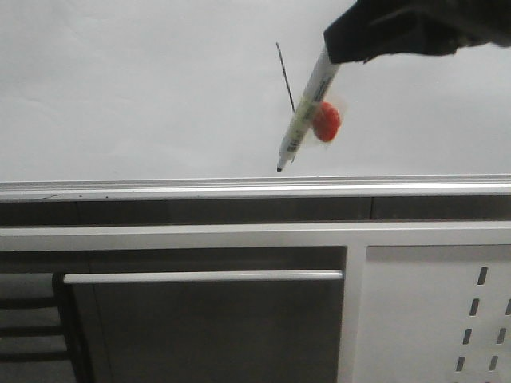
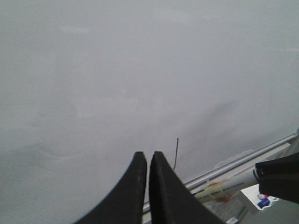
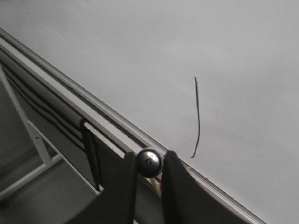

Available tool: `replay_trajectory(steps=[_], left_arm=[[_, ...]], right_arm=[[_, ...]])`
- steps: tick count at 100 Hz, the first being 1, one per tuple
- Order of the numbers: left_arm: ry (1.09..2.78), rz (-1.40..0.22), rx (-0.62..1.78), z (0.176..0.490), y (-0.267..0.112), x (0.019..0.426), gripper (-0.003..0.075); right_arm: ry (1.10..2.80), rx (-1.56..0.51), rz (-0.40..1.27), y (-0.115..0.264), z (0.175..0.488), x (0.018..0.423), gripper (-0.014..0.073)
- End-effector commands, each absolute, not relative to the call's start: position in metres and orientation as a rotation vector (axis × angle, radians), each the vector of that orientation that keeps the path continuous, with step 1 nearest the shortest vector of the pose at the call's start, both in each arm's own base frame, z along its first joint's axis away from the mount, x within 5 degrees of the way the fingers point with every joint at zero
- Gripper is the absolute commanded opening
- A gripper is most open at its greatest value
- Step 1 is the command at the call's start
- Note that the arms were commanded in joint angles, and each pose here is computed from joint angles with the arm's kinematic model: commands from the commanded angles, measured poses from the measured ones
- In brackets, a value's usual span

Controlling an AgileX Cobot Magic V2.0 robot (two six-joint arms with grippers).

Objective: Write number 1 on whiteboard

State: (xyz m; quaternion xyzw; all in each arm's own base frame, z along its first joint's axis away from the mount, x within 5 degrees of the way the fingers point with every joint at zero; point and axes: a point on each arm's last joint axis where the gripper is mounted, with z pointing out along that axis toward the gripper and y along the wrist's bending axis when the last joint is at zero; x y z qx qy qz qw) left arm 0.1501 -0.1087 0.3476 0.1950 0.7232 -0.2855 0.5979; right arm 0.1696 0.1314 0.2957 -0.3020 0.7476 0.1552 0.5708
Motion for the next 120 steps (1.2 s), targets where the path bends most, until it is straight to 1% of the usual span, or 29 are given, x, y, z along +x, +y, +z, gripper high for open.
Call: replay_trajectory(steps=[1,18,23,28,33,43,48,52,64,81,95,105,120], left_arm=[[1.670,-0.719,0.493,0.353,-0.114,0.149,-0.0020],[1.742,-0.856,0.690,0.334,-0.137,0.152,-0.0018],[1.751,-0.903,0.752,0.329,-0.145,0.152,0.0000],[1.757,-0.944,0.802,0.324,-0.153,0.153,0.0053],[1.760,-0.964,0.847,0.320,-0.159,0.152,0.0124],[1.760,-0.986,0.922,0.317,-0.173,0.150,0.0310],[1.743,-0.987,0.971,0.317,-0.180,0.148,0.0371],[1.726,-0.990,1.005,0.318,-0.186,0.147,0.0391],[1.702,-0.965,1.055,0.316,-0.194,0.145,0.0383],[1.691,-0.930,1.063,0.315,-0.195,0.147,0.0383],[1.675,-0.911,1.080,0.315,-0.195,0.147,0.0379],[1.661,-0.898,1.095,0.315,-0.195,0.147,0.0346],[1.643,-0.884,1.115,0.315,-0.195,0.147,0.0264]], right_arm=[[1.624,-0.688,0.390,0.122,0.330,0.154,-0.0044],[1.597,-0.748,0.477,0.110,0.353,0.127,-0.0043],[1.590,-0.746,0.497,0.109,0.358,0.123,-0.0043],[1.591,-0.743,0.517,0.109,0.363,0.122,-0.0043],[1.594,-0.755,0.527,0.109,0.368,0.121,-0.0044],[1.634,-0.809,0.555,0.115,0.373,0.123,-0.0044],[1.652,-0.833,0.564,0.118,0.374,0.125,-0.0044],[1.665,-0.846,0.571,0.121,0.375,0.128,-0.0044],[1.694,-0.897,0.593,0.129,0.382,0.133,-0.0044],[1.724,-0.947,0.613,0.137,0.387,0.138,-0.0044],[1.721,-0.936,0.645,0.138,0.392,0.138,-0.0044],[1.734,-0.951,0.658,0.139,0.390,0.136,-0.0044],[1.742,-0.955,0.687,0.140,0.390,0.134,-0.0044]])
